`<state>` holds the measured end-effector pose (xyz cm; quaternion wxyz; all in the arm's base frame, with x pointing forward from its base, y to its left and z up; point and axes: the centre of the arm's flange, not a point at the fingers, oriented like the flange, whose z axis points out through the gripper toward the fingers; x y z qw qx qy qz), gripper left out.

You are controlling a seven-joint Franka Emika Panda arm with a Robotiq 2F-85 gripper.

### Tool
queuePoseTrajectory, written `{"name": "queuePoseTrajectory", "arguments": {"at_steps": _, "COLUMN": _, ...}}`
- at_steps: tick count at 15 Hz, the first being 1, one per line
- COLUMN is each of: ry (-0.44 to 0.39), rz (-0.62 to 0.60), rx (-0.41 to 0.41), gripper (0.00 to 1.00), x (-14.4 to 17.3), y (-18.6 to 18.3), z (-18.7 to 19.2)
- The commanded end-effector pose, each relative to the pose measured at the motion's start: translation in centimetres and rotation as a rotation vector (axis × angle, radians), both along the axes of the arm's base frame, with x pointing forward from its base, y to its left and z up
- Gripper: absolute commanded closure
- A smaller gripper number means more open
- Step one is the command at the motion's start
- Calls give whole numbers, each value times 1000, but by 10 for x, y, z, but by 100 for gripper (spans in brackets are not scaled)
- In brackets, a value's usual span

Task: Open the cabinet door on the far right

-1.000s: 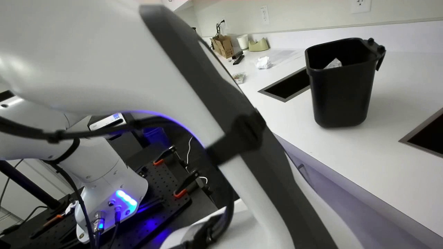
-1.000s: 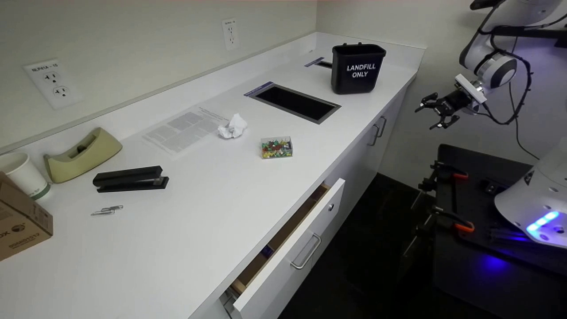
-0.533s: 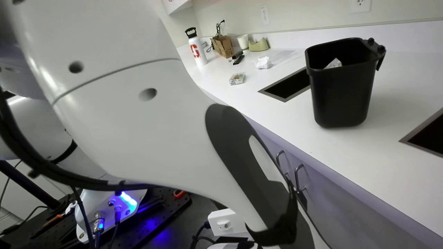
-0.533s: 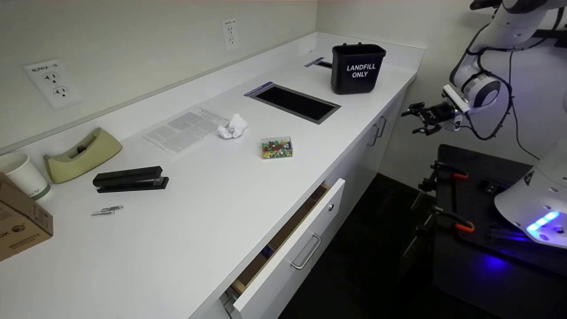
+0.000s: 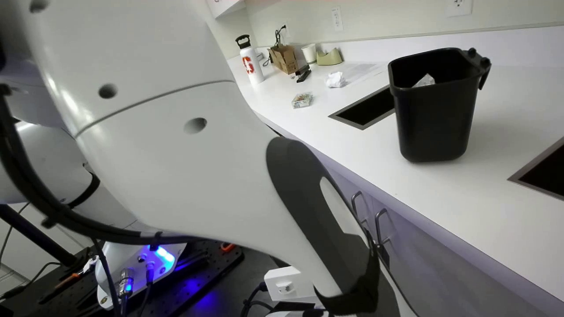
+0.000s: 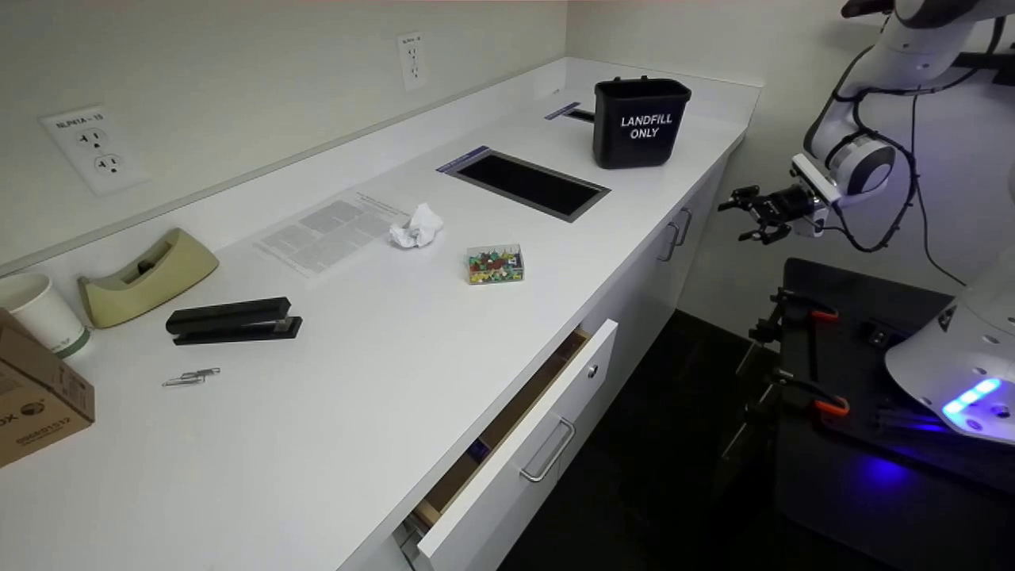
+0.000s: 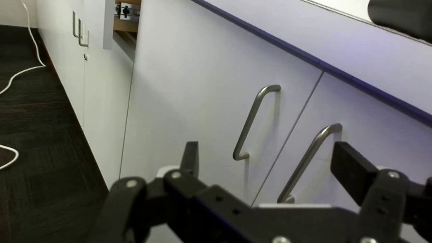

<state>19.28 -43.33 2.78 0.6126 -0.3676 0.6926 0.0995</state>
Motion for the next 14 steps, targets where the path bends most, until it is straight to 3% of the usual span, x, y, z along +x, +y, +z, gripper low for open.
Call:
{"name": "queuePoseTrajectory", "arguments": {"at_steps": 1, "ry": 92, "rz": -63, "rx": 29, "gripper": 0, "x": 6, "y": 22, "z": 15}}
{"name": "queuePoseTrajectory", "arguments": {"at_steps": 7, "ry": 173, "rz": -245, "rx": 11, "gripper": 0, "x": 23, "y": 39, "z": 24}}
{"name": "queuePoseTrajectory", "arguments": {"at_steps": 8, "ry": 136, "rz": -188, "rx": 6, "gripper": 0, "x": 17, "y": 26, "z": 1}}
{"name": "queuePoseTrajectory", "arguments": {"at_steps": 14, "ry": 157, "rz": -191, "rx": 27, "gripper": 0, "x": 22, "y": 26, "z": -2}}
